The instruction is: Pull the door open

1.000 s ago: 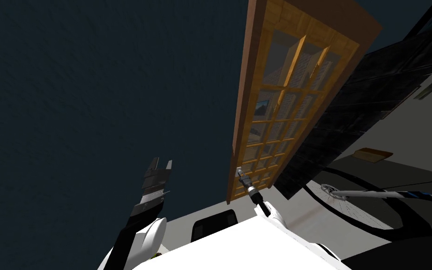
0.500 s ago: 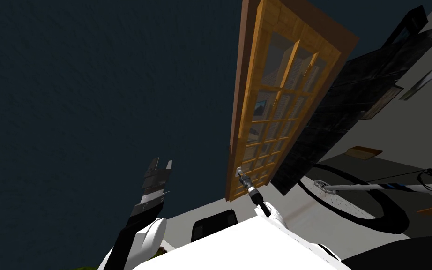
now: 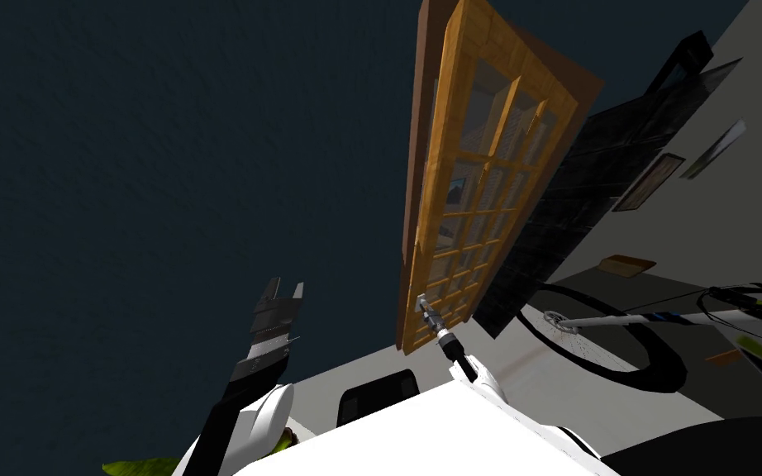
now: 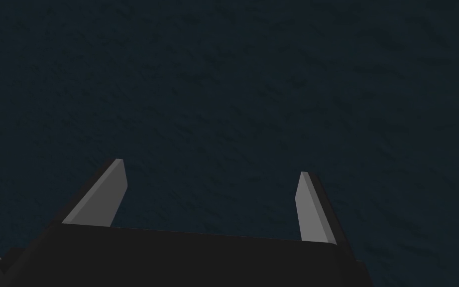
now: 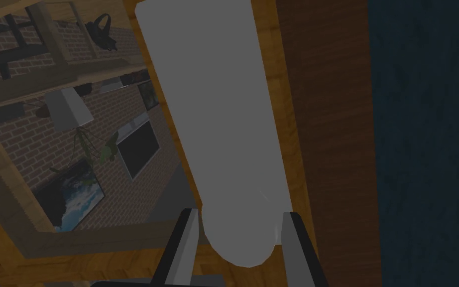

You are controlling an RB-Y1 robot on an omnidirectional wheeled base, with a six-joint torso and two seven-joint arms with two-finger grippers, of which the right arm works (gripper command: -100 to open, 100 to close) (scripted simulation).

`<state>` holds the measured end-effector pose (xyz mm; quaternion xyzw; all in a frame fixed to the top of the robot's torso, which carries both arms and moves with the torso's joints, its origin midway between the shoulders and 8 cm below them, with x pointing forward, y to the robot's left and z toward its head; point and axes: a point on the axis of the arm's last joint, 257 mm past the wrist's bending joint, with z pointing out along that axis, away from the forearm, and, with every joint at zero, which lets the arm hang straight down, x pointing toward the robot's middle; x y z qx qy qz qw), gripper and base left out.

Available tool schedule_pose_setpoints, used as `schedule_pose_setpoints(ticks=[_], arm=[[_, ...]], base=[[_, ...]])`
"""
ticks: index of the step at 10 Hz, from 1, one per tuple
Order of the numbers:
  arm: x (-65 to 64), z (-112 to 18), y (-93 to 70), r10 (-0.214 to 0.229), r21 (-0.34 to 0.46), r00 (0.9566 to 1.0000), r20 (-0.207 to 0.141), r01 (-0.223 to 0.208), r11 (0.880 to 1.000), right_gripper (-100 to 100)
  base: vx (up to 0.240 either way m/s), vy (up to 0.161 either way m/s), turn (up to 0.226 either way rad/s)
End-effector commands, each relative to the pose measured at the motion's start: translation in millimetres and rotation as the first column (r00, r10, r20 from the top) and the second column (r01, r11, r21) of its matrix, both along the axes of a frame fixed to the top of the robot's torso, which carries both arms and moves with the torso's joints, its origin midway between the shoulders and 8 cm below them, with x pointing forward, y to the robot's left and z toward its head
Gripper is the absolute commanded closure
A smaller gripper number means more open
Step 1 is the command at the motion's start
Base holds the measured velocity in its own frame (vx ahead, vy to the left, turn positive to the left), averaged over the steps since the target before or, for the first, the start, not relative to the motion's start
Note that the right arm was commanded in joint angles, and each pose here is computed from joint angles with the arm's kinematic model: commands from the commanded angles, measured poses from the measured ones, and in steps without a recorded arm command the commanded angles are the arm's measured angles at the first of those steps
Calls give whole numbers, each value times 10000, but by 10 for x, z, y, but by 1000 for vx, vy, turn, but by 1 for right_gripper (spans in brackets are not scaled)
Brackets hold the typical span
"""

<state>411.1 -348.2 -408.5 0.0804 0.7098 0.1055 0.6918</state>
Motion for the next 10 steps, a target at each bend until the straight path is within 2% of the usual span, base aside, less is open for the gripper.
schedule_pose_setpoints(ticks=[1, 3, 5, 8, 9, 10], arm=[[-8, -39, 44, 37, 529, 9999, -97, -32, 9986, 100], [-3, -45, 57, 61, 891, 9999, -126, -49, 9960, 100], [6, -57, 85, 112, 1536, 9998, -182, -83, 9881, 100], [15, -63, 106, 149, 2005, 9997, -214, -103, 9796, 100], [-40, -40, 77, 282, 1440, 9995, -113, -263, 9892, -100], [-74, -30, 66, 375, 1148, 9993, -66, -365, 9927, -100]], base=[[-39, -8, -21], [-52, -3, -23], [-40, -2, -28], [-44, 4, -15], [-40, -6, -16], [-42, -12, -24]])
